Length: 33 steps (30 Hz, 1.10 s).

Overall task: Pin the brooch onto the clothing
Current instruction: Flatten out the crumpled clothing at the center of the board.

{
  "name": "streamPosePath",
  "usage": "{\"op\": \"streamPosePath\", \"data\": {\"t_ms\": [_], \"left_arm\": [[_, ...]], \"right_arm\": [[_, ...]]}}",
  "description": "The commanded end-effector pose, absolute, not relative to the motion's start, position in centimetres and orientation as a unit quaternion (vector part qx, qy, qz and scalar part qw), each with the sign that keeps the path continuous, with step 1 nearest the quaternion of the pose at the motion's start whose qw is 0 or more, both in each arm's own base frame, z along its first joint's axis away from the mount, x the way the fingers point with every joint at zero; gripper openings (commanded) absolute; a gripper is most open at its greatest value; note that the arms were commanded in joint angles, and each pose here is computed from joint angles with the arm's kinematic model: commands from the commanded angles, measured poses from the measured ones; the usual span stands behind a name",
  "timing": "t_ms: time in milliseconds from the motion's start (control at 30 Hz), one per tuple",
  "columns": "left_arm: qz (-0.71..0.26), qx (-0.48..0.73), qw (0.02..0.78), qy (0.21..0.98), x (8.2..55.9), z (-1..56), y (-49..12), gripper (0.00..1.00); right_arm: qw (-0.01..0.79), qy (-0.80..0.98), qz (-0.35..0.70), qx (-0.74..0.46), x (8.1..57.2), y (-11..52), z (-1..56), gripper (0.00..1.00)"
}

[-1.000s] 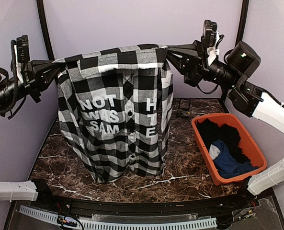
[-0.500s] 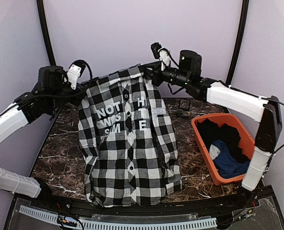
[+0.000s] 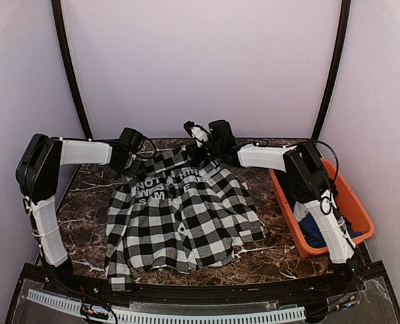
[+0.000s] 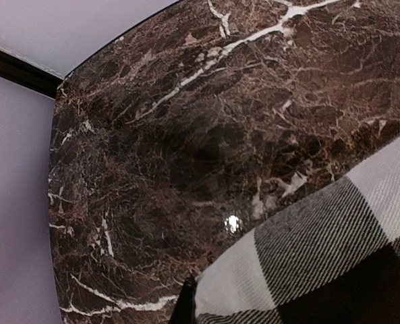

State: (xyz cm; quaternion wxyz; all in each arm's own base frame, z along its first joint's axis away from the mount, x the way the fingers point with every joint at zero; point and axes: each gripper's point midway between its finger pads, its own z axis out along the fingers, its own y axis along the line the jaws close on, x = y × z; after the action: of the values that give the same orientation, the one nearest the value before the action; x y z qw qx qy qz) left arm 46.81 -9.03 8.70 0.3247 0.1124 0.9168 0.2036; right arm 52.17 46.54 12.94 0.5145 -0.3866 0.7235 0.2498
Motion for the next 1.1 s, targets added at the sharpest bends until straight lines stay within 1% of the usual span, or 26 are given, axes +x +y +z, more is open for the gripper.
{"op": "streamPosePath", "data": {"t_ms": [0,133,400,633,767,800,833,867,900,933,967,1000,1033,1067], "left_arm": [[0.271,0.059,0.354,0.893,48.7,12.2,-6.1,0.01],[0.313,0.045,0.363,0.876,49.3,13.0,-4.6,0.01],[0.309,0.033,0.359,0.88,49.1,12.1,-3.6,0.01],[0.301,-0.025,0.349,0.887,47.7,12.6,-0.4,0.01],[0.294,-0.036,0.345,0.891,47.6,12.0,0.7,0.01],[0.293,-0.036,0.339,0.893,47.7,11.5,0.8,0.01],[0.287,-0.042,0.338,0.895,47.9,11.2,1.0,0.01],[0.289,-0.041,0.323,0.9,47.8,10.2,1.2,0.01],[0.285,-0.054,0.323,0.901,48.1,10.2,1.4,0.09],[0.287,-0.054,0.303,0.907,47.8,9.1,1.6,0.15],[0.278,-0.07,0.301,0.91,47.9,8.9,2.0,0.31],[0.27,-0.084,0.295,0.913,47.7,8.4,2.1,0.41],[0.257,-0.095,0.291,0.917,47.6,8.1,2.5,0.57],[0.24,-0.115,0.289,0.92,47.4,8.0,2.9,0.63]], "right_arm": [[0.609,0.689,0.211,-0.331,57.0,43.9,19.5,0.0],[0.624,0.689,0.182,-0.321,58.1,43.4,19.2,0.0],[0.64,0.676,0.189,-0.313,57.9,43.4,19.4,0.0],[0.659,0.649,0.21,-0.317,58.1,45.5,21.3,0.0],[0.658,0.649,0.215,-0.315,57.8,45.9,20.9,0.0],[0.658,0.652,0.211,-0.313,57.9,45.9,20.8,0.02],[0.656,0.656,0.206,-0.31,58.0,45.7,20.4,0.1],[0.653,0.662,0.201,-0.308,58.1,45.6,20.1,0.21],[0.648,0.669,0.195,-0.308,58.2,45.4,19.7,0.36],[0.643,0.675,0.19,-0.307,58.1,45.2,19.5,0.47],[0.64,0.681,0.185,-0.305,58.0,44.8,19.5,0.55],[0.638,0.686,0.177,-0.302,57.9,44.3,19.6,0.63],[0.636,0.69,0.172,-0.301,57.6,43.9,19.9,0.67],[0.634,0.692,0.167,-0.302,57.2,43.5,20.2,0.69]]}}
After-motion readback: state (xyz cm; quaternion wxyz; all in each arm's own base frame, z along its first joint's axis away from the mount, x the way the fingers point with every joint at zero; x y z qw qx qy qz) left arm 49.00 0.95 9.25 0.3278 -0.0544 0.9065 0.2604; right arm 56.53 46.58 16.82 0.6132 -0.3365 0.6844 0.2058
